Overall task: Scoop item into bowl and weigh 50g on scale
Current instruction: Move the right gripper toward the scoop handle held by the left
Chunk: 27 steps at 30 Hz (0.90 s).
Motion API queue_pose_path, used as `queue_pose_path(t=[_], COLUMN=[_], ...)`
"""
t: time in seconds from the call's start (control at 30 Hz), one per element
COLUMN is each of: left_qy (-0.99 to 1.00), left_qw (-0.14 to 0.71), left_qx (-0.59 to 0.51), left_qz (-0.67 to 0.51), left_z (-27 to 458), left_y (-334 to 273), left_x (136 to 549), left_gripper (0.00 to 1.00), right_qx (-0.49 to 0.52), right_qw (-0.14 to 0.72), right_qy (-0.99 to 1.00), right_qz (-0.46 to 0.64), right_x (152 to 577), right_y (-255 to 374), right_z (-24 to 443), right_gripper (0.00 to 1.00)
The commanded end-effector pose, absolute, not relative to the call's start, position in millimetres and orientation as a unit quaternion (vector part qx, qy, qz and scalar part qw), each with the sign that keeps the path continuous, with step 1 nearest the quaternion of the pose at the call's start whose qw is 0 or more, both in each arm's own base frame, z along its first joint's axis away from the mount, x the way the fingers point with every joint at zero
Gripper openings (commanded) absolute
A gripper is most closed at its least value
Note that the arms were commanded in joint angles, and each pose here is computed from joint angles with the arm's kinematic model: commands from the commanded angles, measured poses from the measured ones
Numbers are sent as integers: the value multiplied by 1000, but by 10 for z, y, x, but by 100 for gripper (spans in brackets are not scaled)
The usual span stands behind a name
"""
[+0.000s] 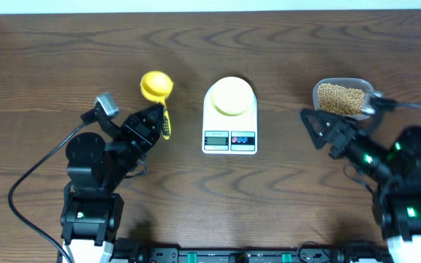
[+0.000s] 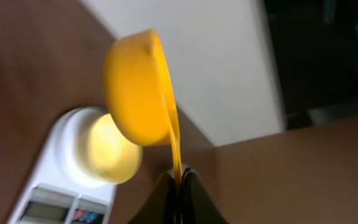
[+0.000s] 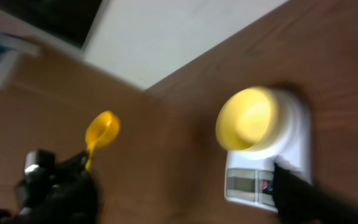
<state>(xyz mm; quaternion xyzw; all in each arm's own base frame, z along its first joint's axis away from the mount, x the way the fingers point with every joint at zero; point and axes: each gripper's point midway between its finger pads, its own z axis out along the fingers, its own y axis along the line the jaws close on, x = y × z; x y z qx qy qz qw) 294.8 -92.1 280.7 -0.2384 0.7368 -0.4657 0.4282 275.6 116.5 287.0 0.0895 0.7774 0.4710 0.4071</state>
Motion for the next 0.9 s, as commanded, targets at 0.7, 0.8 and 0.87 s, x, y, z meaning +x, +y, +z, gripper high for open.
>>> queue_pose_path(t=[0.7,0.8,0.87], left_qy=[647,646,646], left_qw=[386,383,380], left_qx=[-286,-287,-287], left_qz=[-592,-594,-596], left_z=[3319,3319,3319], left_y=[-1032,-1038,-1049], left_x=[2926,2922,2916], left_gripper=[7,7,7], right_qx=[40,74,76], right_qw=[247,243,247], right_qy=[669,669,664], right_qz=[700,699,702], right_x=[2363,2383,2379], right_y=[3179,3336,3420], right_z=[3388,3296,3279], right_gripper=[69,65,64])
